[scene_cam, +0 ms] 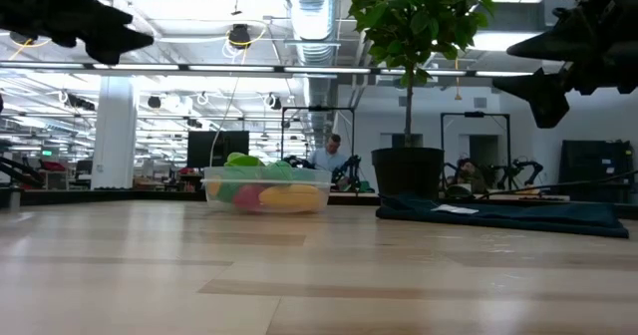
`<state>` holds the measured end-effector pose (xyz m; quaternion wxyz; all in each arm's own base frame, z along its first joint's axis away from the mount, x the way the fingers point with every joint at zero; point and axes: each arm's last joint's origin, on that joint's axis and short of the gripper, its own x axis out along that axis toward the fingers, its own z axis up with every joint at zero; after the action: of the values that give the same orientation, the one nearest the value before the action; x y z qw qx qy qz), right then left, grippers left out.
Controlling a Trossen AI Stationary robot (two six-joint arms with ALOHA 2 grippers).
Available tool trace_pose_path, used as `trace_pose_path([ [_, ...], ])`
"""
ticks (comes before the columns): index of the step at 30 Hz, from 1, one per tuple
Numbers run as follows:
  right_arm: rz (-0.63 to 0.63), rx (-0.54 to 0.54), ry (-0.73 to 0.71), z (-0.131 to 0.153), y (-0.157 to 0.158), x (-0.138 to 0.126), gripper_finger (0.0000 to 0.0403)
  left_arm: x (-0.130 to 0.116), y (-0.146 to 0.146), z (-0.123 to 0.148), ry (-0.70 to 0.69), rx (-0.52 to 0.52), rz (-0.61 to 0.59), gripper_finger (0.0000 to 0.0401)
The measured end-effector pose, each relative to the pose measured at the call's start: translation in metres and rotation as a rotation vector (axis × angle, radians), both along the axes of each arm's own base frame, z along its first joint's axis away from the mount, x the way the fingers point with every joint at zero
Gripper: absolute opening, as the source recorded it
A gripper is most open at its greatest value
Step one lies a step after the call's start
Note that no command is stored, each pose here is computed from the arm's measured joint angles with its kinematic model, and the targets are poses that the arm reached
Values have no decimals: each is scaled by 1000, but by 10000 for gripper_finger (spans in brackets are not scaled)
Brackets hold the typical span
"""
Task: Pick and placing Produce into tupperware
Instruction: Return to Home Position
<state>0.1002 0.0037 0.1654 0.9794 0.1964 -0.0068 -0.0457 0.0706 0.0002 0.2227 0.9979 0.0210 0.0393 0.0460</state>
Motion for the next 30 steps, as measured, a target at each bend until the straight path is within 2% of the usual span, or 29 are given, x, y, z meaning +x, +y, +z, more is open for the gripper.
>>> trace_pose_path([
  [2, 1, 4, 0, 0, 0, 0, 244, 4, 0, -6, -8, -24, 1, 265],
  [5, 4, 9, 0, 0, 0, 0, 244, 13, -1, -15, -107, -37, -19, 265],
  [11, 5, 22, -2, 0, 0, 0, 244, 21, -2, -24, -269, -11, -17, 265],
  [25, 0, 22, -1, 0, 0, 0, 244, 22, -3, -29, -366, 8, -62, 265],
  [30, -43, 31, -3, 0, -5, 0, 244, 20, -2, -22, -435, 65, 3, 265],
])
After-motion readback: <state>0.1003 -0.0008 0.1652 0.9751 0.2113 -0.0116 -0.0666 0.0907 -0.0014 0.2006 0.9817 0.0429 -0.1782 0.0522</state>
